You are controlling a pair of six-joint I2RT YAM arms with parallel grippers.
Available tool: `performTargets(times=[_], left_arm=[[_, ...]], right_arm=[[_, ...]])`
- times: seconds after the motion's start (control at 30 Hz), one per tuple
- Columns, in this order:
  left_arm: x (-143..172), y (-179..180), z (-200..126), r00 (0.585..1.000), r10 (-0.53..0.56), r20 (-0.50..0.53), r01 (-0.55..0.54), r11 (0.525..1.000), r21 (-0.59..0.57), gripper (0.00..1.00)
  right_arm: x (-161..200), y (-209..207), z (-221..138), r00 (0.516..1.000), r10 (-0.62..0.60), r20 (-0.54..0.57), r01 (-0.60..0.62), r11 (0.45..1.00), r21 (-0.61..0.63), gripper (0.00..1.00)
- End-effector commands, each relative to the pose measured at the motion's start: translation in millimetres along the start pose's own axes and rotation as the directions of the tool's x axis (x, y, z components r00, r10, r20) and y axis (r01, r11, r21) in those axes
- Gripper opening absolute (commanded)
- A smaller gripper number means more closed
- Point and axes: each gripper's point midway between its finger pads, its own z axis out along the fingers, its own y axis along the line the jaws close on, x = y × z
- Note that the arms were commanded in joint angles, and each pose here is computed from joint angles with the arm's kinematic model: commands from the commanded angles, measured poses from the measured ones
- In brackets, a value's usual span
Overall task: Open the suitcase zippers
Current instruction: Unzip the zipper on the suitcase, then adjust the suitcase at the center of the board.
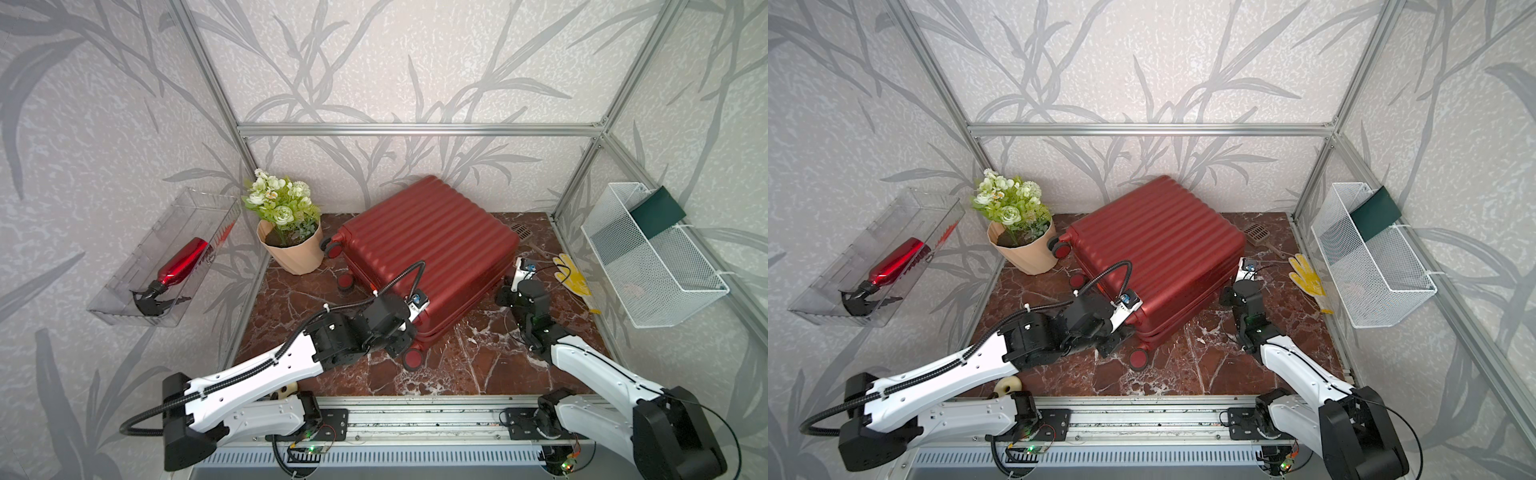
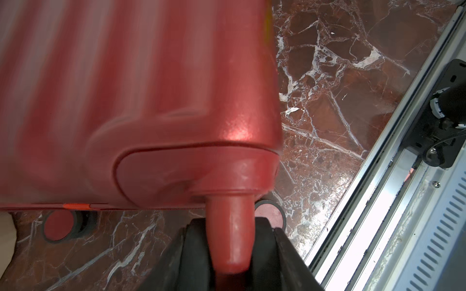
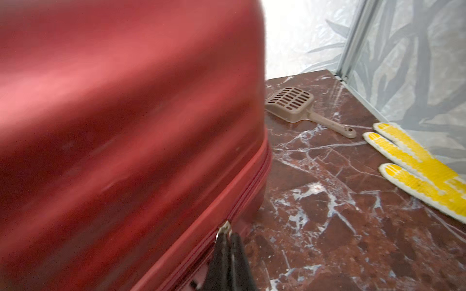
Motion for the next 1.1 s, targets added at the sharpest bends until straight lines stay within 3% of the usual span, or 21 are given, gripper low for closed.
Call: performTargets(times=[0.0, 0.1, 0.23, 0.33, 0.47, 0.63, 0.7, 0.8, 0.9, 1.07], left_arm=[[2, 60, -20, 0.994, -0.093, 0.053, 0.102, 0.973, -0.206, 0.0], [5, 94, -17, 0.968, -0.232, 0.09, 0.248, 0.93, -0.271, 0.0], [4, 124, -1, 0.954, -0.293, 0.067, 0.296, 0.875, -0.384, 0.0], [0, 155, 6, 0.937, -0.34, 0.083, 0.335, 0.799, -0.499, 0.0], [-3, 188, 23, 0.916, -0.394, 0.073, 0.365, 0.746, -0.557, 0.02], [-18, 227, 24, 0.887, -0.446, 0.119, 0.423, 0.684, -0.594, 0.44], [-31, 230, 15, 0.878, -0.459, 0.137, 0.448, 0.686, -0.574, 0.54], [-48, 217, -3, 0.862, -0.478, 0.169, 0.493, 0.715, -0.496, 0.58], [-53, 204, -26, 0.814, -0.532, 0.233, 0.576, 0.691, -0.437, 0.6], [-52, 153, -39, 0.855, -0.481, 0.194, 0.517, 0.769, -0.376, 0.73]], right_arm=[[-34, -44, -2, 0.99, 0.086, 0.115, -0.105, 0.979, 0.173, 0.0], [-29, -40, -6, 0.992, 0.087, 0.097, -0.1, 0.985, 0.142, 0.0], [-21, -32, -29, 0.994, 0.063, 0.088, -0.072, 0.992, 0.107, 0.0], [-14, -25, -51, 0.996, 0.024, 0.088, -0.033, 0.995, 0.098, 0.0], [-5, -19, -76, 0.996, 0.026, 0.083, -0.031, 0.998, 0.057, 0.0], [10, 10, -97, 0.998, -0.016, 0.056, 0.02, 0.998, -0.064, 0.0], [19, 26, -102, 0.997, -0.063, 0.044, 0.068, 0.991, -0.114, 0.0], [32, 50, -106, 0.993, -0.119, 0.016, 0.12, 0.973, -0.197, 0.0], [39, 68, -108, 0.991, -0.133, -0.001, 0.128, 0.957, -0.26, 0.0], [48, 90, -112, 0.99, -0.135, -0.036, 0.114, 0.931, -0.346, 0.0]])
